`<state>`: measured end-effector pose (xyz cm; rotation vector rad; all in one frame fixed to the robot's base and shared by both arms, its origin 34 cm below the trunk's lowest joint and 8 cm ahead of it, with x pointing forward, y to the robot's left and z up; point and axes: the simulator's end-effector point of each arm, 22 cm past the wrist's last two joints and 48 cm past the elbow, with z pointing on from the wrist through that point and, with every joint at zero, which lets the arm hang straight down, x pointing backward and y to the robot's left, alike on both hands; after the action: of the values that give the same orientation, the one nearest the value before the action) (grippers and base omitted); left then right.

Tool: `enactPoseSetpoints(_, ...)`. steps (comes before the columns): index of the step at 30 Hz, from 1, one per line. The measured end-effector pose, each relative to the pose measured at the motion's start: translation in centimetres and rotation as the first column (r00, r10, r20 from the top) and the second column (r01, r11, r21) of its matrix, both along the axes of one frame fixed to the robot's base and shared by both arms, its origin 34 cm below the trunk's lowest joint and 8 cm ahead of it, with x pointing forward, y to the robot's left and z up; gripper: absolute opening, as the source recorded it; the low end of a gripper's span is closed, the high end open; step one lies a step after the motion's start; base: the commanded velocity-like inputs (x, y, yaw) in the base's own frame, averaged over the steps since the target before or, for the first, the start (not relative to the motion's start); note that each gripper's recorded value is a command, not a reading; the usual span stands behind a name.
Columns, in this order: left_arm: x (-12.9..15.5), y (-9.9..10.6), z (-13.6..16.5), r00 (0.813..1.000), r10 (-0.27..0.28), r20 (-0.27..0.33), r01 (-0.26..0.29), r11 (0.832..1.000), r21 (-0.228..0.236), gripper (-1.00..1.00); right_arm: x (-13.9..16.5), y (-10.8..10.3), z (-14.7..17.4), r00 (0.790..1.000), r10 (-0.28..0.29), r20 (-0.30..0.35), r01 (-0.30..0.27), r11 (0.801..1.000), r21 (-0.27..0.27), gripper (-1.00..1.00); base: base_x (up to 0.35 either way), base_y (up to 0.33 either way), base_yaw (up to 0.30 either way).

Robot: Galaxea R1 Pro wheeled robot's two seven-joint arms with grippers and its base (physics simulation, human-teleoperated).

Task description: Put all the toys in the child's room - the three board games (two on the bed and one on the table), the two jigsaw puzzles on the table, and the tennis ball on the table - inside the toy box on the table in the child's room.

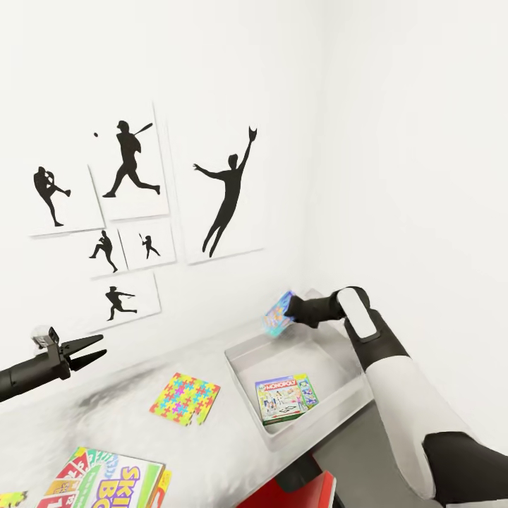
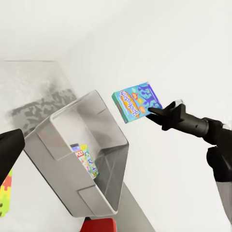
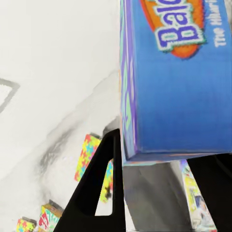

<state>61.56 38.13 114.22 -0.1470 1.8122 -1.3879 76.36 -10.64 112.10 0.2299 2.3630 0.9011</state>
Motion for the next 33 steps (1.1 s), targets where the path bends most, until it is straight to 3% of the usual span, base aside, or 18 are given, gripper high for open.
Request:
enactPoseSetpoints(2, 0.0, 0.0, 0.0, 1.000, 0.000, 0.000, 0.000, 1.000, 0.000, 1.00, 0.4, -3.4, -1.9, 0.998, -0.050, -0.043, 0.049, 0.999, -0.025, -1.00, 0.000, 0.000, 0.000)
enactPoseSetpoints(3, 0.0, 0.0, 0.0, 1.000, 0.000, 0.000, 0.000, 1.000, 0.001, 1.00, 0.5, -4.6, -2.2, 0.996, -0.067, -0.063, 0.068, 0.998, 0.014, -1.00, 0.000, 0.000, 0.000)
enactPoseSetpoints(4, 0.0, 0.0, 0.0, 1.000, 0.000, 0.000, 0.000, 1.000, 0.000, 1.00, 0.6, -5.8, -2.8, 0.994, -0.081, -0.072, 0.080, 0.997, -0.006, -1.00, 0.000, 0.000, 0.000)
enactPoseSetpoints(7, 0.0, 0.0, 0.0, 1.000, 0.000, -0.001, 0.000, 1.000, 0.001, 1.00, 1.0, -9.5, -2.7, 0.991, -0.113, -0.074, 0.118, 0.991, 0.061, -1.00, 0.000, 0.000, 0.000)
enactPoseSetpoints(12, 0.0, 0.0, 0.0, 1.000, -0.001, -0.001, 0.001, 1.000, 0.001, 1.00, 0.7, -13.1, -4.0, 0.984, -0.146, -0.102, 0.154, 0.985, 0.076, -1.00, 0.000, 0.000, 0.000)
enactPoseSetpoints(20, 0.0, 0.0, 0.0, 1.000, -0.001, -0.001, 0.001, 1.000, 0.001, 1.00, -0.5, -13.4, -7.3, 0.968, -0.154, -0.196, 0.176, 0.980, 0.098, -1.00, 0.000, 0.000, 0.000)
enactPoseSetpoints(33, 0.0, 0.0, 0.1, 1.000, -0.001, 0.002, 0.001, 1.000, -0.002, 1.00, -0.7, -12.4, -7.6, 0.969, -0.139, -0.205, 0.164, 0.981, 0.106, -1.00, 0.000, 0.000, 0.000)
